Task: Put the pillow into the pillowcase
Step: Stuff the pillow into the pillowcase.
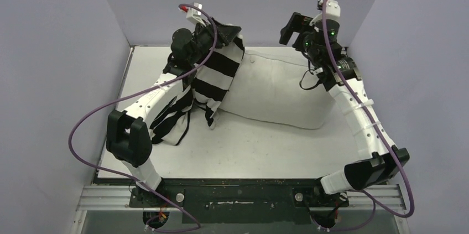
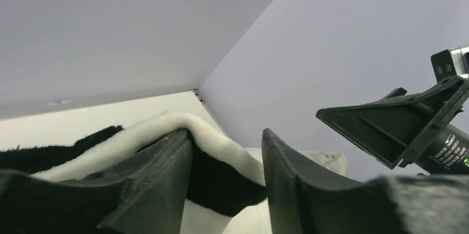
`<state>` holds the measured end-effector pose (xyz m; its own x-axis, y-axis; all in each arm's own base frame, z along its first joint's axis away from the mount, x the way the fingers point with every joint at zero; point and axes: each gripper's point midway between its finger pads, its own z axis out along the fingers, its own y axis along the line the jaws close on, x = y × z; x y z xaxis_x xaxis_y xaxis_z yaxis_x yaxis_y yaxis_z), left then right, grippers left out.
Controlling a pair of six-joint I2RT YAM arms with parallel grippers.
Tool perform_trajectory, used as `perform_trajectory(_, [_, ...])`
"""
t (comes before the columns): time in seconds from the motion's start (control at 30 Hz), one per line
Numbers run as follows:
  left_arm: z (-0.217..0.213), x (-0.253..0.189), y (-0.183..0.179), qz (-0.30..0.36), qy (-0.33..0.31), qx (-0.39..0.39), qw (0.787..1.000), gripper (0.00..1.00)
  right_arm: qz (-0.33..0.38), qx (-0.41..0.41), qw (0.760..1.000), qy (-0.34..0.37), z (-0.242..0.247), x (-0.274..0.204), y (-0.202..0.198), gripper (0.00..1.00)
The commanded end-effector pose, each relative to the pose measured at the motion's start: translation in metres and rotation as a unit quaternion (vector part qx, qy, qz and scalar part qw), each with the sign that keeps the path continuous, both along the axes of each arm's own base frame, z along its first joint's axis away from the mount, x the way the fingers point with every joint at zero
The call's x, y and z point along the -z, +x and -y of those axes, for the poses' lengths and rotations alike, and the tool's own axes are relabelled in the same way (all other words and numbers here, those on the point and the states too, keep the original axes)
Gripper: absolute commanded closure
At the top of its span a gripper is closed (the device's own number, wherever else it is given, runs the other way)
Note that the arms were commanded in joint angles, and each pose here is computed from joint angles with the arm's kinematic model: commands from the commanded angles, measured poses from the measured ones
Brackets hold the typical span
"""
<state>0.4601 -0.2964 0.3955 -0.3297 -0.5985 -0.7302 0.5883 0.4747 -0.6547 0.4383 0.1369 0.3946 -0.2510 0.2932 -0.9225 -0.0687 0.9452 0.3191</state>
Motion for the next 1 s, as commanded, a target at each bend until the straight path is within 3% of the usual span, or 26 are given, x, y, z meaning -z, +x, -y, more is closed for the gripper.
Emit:
perform_trajectory(0.0, [0.001,-0.076,-0.016,0.114,0.002,0.023,0.993,0.49,-0.011,0.033,0.998,-0.044,0.049,0.007,-0.023,0.0])
perform_trajectory(0.23, [-0.021,-0.052,-0.023,0.114,0.133,-0.045,0.984,0.28,-0.044,0.018,0.998,-0.048,0.091,0.045,-0.036,0.0])
perform_trajectory(0.47, [-0.04,0.021,-0.044,0.063,0.273,-0.115,0.953,0.26,-0.073,0.059,0.995,-0.032,0.155,0.072,-0.046,0.0])
perform_trajectory(0.6, [-0.053,0.072,-0.05,0.019,0.3,-0.135,0.944,0.27,-0.094,0.074,0.993,-0.001,0.194,0.103,-0.051,0.0])
perform_trajectory(0.73, [-0.053,0.12,-0.05,-0.017,0.317,-0.13,0.939,0.28,-0.119,0.067,0.99,0.034,0.201,0.136,-0.05,0.0])
perform_trajectory(0.97, [-0.039,0.161,-0.031,-0.044,0.334,-0.134,0.932,0.29,-0.166,0.082,0.982,0.046,0.214,0.185,-0.048,0.0])
